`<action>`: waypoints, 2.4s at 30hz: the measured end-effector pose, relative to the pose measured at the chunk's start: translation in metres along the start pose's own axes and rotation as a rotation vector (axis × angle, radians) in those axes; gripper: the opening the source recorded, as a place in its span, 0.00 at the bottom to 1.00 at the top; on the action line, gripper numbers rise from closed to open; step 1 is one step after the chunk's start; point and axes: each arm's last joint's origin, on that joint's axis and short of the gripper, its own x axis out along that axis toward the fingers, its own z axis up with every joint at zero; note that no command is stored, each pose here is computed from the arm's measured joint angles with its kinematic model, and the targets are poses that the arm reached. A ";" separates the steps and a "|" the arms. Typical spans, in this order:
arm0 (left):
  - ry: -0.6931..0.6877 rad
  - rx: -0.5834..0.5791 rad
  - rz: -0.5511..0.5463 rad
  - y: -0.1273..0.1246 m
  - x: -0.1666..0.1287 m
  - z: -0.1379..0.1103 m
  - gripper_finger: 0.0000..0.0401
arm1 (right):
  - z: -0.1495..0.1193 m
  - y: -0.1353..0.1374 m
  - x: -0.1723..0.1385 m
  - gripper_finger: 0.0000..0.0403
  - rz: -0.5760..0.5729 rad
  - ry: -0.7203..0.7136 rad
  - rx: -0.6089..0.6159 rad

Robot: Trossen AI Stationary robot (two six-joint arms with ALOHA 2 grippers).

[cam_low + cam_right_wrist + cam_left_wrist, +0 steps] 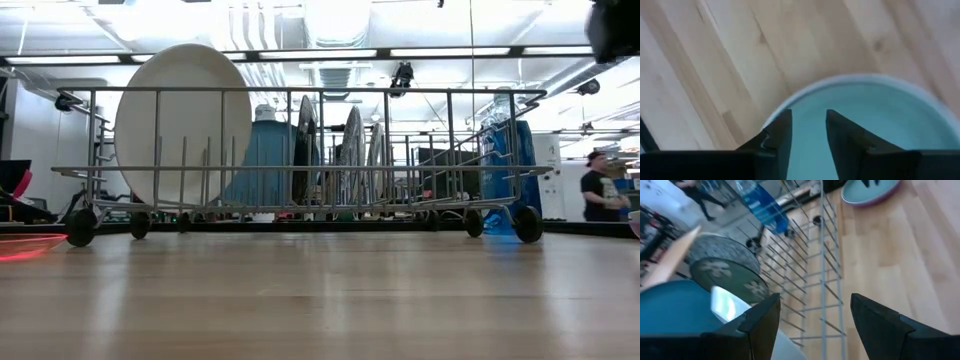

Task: Sort dishes
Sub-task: Put the light blue plate in the dish rack

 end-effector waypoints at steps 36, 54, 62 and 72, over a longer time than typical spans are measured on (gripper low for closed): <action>-0.038 -0.084 0.057 -0.003 0.004 -0.004 0.58 | -0.014 0.035 0.028 0.02 0.059 -0.020 -0.070; -0.039 -0.055 -0.051 -0.017 0.008 0.000 0.58 | -0.001 0.058 -0.041 0.00 -0.035 -0.021 -0.175; -0.087 0.088 -0.082 -0.034 0.016 0.011 0.58 | 0.016 0.080 -0.083 0.00 0.001 -0.311 -0.370; -0.090 0.191 -0.015 -0.056 0.047 0.022 0.58 | 0.050 0.104 -0.097 0.00 0.002 -0.665 -0.807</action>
